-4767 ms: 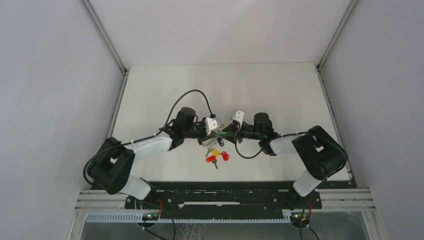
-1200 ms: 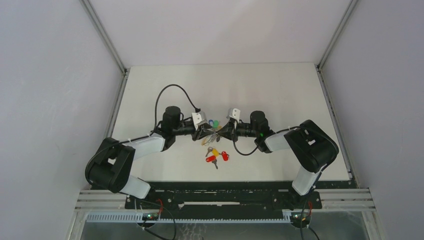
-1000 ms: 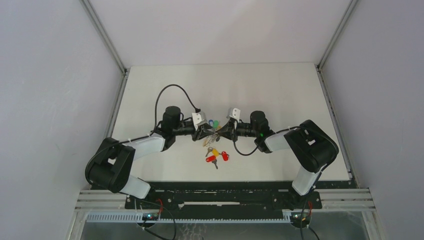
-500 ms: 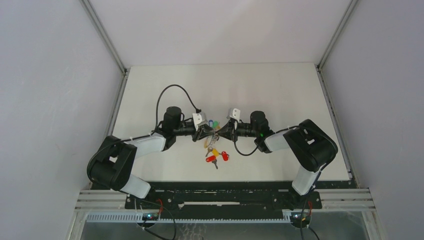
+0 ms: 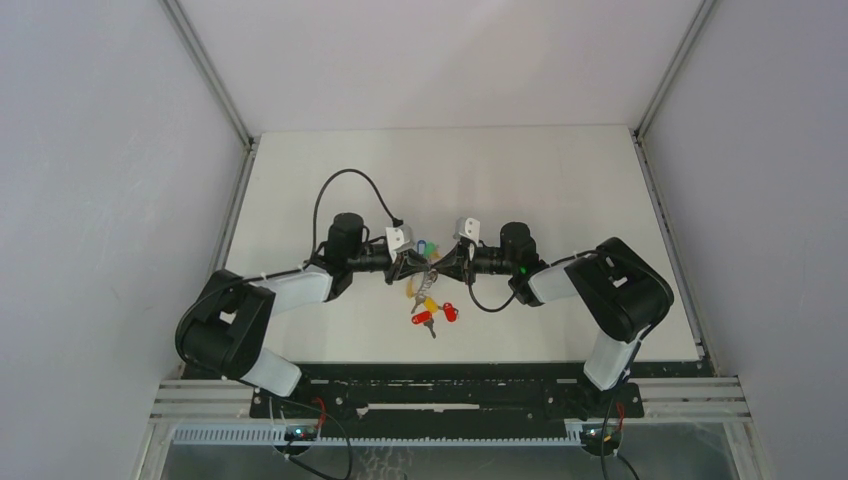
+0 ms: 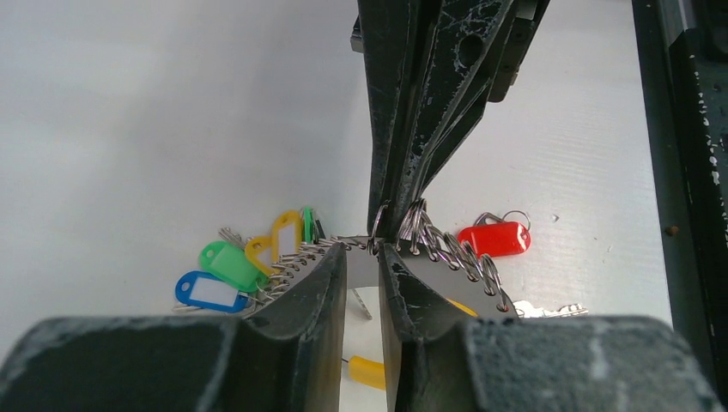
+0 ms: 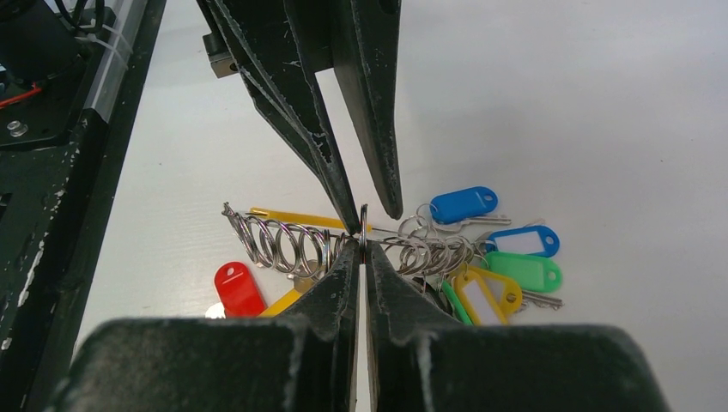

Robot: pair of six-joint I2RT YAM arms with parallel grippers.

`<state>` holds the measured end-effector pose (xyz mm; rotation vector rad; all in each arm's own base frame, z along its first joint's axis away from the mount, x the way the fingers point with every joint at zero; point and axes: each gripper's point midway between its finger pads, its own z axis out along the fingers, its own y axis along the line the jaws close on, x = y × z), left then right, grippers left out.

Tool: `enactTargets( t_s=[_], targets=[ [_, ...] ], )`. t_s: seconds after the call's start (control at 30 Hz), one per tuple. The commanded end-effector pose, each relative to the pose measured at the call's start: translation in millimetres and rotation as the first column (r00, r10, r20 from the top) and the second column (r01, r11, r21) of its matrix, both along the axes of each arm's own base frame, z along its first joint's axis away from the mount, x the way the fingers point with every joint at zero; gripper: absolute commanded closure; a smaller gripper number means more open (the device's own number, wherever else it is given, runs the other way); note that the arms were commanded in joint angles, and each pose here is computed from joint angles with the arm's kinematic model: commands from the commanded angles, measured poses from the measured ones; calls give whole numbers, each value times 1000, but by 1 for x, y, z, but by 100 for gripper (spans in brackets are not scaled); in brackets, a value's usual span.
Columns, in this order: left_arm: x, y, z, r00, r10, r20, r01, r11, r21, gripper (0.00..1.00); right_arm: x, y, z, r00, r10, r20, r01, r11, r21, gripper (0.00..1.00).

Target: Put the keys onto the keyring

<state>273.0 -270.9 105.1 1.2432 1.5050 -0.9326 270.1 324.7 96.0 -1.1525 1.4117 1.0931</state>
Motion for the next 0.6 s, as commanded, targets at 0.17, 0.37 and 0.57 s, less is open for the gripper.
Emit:
enactTargets(
  t_s=[0.17, 0.37, 0.57],
  targets=[
    [-4, -11, 12, 998, -61, 17, 61, 998, -29, 77, 2, 6, 15, 997, 26, 68, -29, 999, 42, 100],
    [-7, -16, 14, 996, -85, 13, 85, 996, -37, 78, 0, 7, 14, 997, 33, 65, -35, 998, 43, 100],
    [-9, -18, 16, 995, -99, 14, 100, 994, -43, 80, 1, 7, 13, 997, 34, 65, -37, 998, 43, 100]
  ],
)
